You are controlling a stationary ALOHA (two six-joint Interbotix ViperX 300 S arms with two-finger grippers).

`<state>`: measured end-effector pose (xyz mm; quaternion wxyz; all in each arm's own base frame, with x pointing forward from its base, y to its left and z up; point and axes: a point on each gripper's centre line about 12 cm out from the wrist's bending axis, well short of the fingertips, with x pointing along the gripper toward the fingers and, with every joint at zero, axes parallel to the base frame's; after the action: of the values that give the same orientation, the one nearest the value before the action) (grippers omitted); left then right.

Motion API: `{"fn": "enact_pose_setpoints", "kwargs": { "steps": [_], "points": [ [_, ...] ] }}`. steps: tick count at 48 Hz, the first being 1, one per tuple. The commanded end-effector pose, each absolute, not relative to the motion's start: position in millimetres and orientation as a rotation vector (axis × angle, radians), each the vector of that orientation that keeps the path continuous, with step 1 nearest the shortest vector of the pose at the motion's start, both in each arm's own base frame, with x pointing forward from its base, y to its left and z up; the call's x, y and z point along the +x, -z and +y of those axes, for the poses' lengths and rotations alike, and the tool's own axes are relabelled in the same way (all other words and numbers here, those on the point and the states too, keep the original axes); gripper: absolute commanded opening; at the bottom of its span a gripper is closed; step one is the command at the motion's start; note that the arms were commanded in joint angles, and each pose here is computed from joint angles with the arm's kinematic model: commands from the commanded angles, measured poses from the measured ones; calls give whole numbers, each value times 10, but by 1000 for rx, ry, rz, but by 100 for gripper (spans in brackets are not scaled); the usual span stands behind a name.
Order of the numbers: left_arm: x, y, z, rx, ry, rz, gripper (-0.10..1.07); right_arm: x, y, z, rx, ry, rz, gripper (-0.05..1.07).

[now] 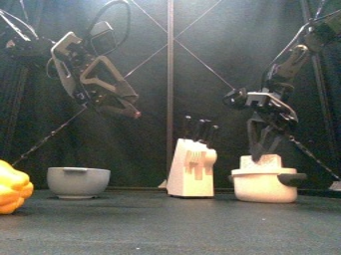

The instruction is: Hand over salmon sushi

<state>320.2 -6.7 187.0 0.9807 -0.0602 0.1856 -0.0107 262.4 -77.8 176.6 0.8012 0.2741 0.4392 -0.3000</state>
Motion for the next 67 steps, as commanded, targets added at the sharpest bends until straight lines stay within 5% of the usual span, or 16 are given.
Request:
{"fn": "enact_pose_setpoints", "kwargs": {
  "steps": [1, 35, 52, 67],
  "points": [
    [3244, -1995, -67, -125, 27, 309, 87, 2637, -1970, -732, 561, 606, 874, 65],
    [3519, -2313, 155, -627, -260, 67, 87, 2902, -3057, -272, 238, 393, 630, 65],
    [3739, -2446, 155, -850, -287, 9, 87, 3134, -2924, -142, 74, 339, 643, 65],
    [3996, -2194, 61, -876, -242, 98, 88, 3285, -2776, -134, 24, 322, 665, 65]
  ]
}}
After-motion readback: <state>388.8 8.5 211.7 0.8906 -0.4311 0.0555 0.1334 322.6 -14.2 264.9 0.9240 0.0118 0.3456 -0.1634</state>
